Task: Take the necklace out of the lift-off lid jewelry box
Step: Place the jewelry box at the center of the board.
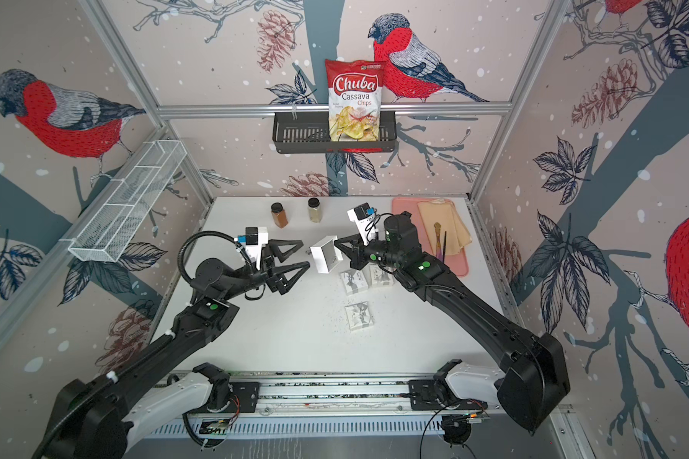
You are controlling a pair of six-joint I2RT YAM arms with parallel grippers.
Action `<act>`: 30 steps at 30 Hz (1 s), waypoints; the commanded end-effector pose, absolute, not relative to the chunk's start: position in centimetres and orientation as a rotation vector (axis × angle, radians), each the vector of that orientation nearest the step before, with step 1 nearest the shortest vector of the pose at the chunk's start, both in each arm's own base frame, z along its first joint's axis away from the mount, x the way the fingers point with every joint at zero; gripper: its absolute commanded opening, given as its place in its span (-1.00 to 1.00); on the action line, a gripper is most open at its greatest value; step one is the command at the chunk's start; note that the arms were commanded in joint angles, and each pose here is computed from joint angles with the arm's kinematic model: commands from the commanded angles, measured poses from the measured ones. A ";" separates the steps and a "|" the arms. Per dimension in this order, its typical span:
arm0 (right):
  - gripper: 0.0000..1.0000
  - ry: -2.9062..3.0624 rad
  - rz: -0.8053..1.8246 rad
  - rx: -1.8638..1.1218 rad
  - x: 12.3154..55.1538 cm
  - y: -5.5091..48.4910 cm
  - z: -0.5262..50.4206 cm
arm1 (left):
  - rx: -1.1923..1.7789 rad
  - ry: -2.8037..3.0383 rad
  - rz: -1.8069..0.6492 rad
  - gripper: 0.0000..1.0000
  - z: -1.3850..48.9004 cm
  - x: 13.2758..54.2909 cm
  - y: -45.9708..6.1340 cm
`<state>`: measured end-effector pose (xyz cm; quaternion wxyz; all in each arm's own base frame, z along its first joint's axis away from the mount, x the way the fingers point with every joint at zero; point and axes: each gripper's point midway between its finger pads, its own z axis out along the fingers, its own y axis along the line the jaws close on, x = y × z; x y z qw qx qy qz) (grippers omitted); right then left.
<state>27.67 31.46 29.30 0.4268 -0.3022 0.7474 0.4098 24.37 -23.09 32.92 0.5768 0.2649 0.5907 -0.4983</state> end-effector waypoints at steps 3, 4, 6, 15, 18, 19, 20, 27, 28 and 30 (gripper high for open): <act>-1.00 2.150 0.753 -0.722 29.1 31.3 22.0 | 0.429 1.530 -0.882 0.90 29.6 27.7 -19.4; -1.00 2.195 0.737 -0.734 29.0 31.8 20.6 | 0.393 1.550 -0.850 0.90 29.3 28.2 -18.8; -1.00 2.283 0.693 -0.766 28.4 32.7 17.9 | 0.328 1.600 -0.789 0.89 28.5 29.3 -17.8; -1.00 2.567 0.374 -0.882 25.9 33.7 7.5 | 0.196 1.651 -0.673 0.88 27.2 31.0 -15.7; -1.00 2.603 0.360 -0.912 25.1 33.8 5.9 | 0.111 1.680 -0.603 0.88 26.5 31.7 -14.1; -1.00 2.613 0.353 -0.918 24.9 33.7 5.5 | 0.085 1.690 -0.582 0.88 26.3 31.9 -13.5; -1.00 2.618 0.351 -0.922 24.8 33.7 5.3 | 0.065 1.700 -0.570 0.88 26.0 32.0 -13.2; -0.65 2.624 0.326 -0.963 24.5 33.4 5.0 | 0.058 1.700 -0.608 0.89 25.3 31.6 -12.9; -0.58 2.619 0.327 -0.968 24.5 33.4 5.2 | 0.054 1.697 -0.606 0.89 25.3 31.6 -12.8; -0.41 2.610 0.327 -0.971 24.6 33.3 5.5 | 0.052 1.699 -0.606 0.89 25.3 31.6 -12.7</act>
